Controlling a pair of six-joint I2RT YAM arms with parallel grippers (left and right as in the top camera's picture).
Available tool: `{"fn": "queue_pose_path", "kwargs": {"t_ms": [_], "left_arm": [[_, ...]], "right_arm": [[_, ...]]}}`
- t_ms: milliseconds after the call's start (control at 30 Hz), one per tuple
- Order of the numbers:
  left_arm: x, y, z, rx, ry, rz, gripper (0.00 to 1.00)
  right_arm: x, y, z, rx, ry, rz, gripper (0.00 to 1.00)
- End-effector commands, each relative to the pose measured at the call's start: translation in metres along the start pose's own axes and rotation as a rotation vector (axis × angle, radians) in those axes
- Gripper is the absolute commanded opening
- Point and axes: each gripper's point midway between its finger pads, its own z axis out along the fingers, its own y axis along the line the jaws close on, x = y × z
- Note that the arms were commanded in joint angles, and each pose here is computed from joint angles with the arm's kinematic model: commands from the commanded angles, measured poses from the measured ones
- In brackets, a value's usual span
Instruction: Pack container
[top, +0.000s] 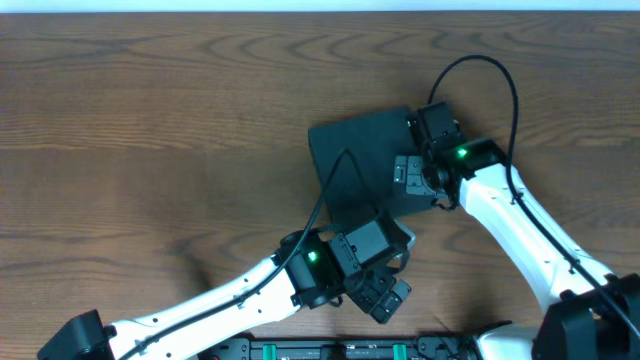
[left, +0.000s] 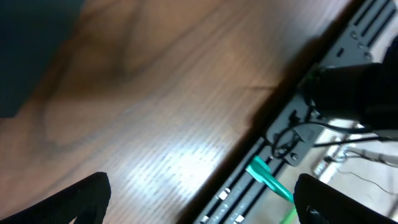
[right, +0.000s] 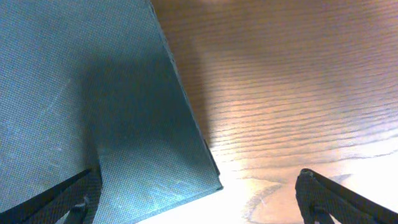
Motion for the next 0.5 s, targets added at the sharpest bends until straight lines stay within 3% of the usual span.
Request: {"fn": "queue_pose_path", "kwargs": {"t_ms": [0,467], "left_arm": [[0.007,-0.010,0.003,0.060,0.038,0.016,0.95],[0.017,-0.017,0.040,0.141,0.141,0.080,0.95]], "right_arm": [[0.019,-0.007,0.015,0.020,0.054,0.008,0.99],[0.017,-0.006,0.018,0.014,0.040,0.010,0.99]]}}
